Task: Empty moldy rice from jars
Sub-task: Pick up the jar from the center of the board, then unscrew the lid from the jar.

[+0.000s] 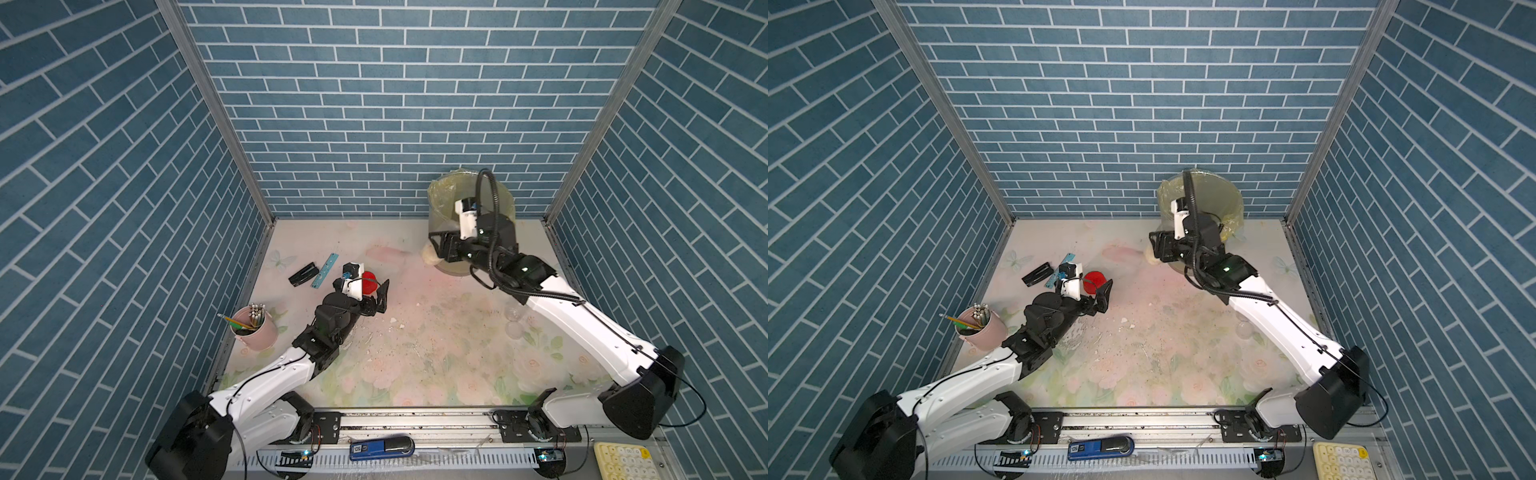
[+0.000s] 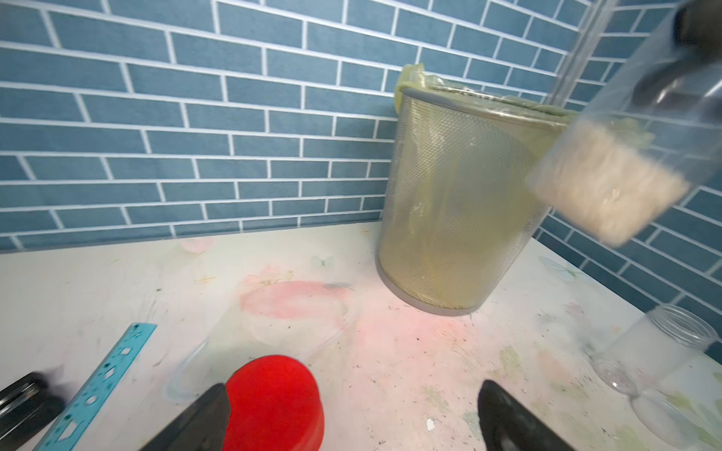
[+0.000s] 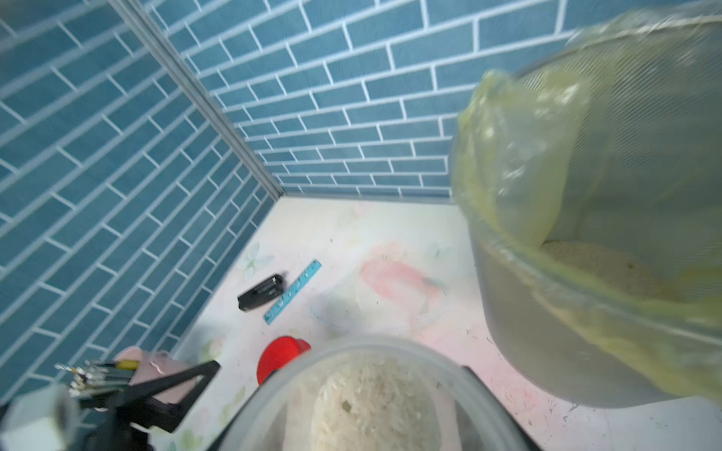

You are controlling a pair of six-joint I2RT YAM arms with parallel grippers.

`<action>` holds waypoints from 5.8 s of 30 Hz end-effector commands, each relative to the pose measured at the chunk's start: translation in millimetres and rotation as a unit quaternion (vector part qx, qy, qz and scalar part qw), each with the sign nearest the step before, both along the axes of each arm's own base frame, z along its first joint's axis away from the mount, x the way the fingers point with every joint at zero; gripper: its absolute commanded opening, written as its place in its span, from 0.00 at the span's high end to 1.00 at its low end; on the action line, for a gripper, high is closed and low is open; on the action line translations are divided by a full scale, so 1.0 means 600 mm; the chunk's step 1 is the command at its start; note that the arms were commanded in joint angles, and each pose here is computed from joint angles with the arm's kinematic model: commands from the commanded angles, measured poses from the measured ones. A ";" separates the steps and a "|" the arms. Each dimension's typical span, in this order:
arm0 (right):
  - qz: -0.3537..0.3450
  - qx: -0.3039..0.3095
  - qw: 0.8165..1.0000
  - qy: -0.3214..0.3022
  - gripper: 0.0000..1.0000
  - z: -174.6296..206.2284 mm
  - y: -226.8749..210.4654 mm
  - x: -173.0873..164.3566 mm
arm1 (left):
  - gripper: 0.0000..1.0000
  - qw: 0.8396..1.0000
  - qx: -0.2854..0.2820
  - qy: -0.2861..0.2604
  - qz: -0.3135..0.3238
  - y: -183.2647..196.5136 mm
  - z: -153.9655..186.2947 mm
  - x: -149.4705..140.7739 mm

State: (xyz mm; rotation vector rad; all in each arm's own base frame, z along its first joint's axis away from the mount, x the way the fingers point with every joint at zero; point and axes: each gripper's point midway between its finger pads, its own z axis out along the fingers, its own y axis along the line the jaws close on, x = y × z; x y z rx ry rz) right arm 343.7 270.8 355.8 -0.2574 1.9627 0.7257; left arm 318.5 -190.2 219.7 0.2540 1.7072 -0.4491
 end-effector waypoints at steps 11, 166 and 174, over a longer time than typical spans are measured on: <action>0.053 0.016 0.995 0.083 0.67 -0.017 -0.002 -0.040 | 0.00 0.974 0.057 -0.109 -0.188 -0.174 0.089 -0.011; 0.310 -0.039 0.936 0.159 0.64 -0.104 -0.033 -0.141 | 0.68 0.944 0.135 -0.199 -0.227 -0.219 0.081 -0.068; 0.466 -0.108 0.878 -0.003 0.50 -0.093 -0.027 -0.147 | 0.70 0.940 0.118 -0.187 -0.261 -0.226 0.077 -0.068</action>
